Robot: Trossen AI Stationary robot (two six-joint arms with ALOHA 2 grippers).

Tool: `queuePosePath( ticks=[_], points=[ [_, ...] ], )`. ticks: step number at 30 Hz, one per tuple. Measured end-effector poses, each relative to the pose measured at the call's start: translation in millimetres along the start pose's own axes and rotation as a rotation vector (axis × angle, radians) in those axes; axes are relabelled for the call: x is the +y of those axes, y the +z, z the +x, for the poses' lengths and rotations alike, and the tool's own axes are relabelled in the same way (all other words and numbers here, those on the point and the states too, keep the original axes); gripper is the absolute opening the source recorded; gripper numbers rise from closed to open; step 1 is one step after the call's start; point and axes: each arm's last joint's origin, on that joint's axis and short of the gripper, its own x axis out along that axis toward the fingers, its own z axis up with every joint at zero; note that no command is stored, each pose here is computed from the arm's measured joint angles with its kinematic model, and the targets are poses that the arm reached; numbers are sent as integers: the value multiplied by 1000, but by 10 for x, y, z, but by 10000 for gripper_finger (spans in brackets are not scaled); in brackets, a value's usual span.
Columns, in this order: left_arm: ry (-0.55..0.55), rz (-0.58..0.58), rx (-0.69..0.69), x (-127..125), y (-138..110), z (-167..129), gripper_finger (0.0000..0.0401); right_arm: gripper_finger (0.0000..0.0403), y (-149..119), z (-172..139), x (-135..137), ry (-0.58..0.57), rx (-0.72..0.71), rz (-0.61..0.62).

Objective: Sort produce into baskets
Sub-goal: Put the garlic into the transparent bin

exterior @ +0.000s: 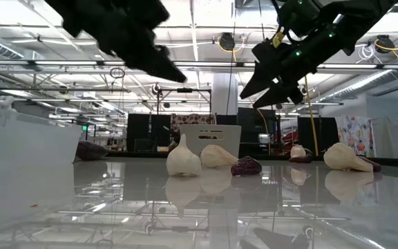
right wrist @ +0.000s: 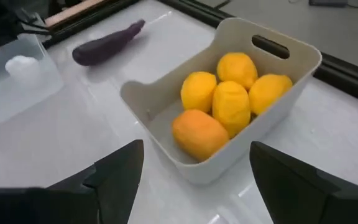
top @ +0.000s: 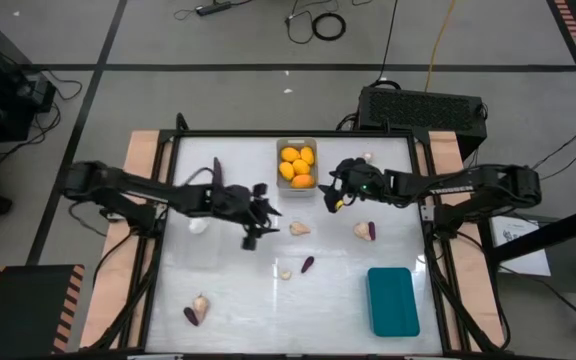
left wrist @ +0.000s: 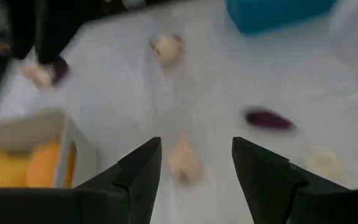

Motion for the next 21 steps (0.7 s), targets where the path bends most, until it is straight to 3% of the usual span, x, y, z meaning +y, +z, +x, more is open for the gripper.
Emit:
queuePosePath(
  ticks=[5,15,21],
  points=[
    [23,2,-46,-10,-111,386,223,286,-7,-1,-3,-1,8,-21],
    [33,0,67,-35,-322,788,323,286,6,-12,0,3,0,-62],
    [68,1,131,-37,-446,1018,343,286,12,-12,3,6,-6,-60]
  ],
)
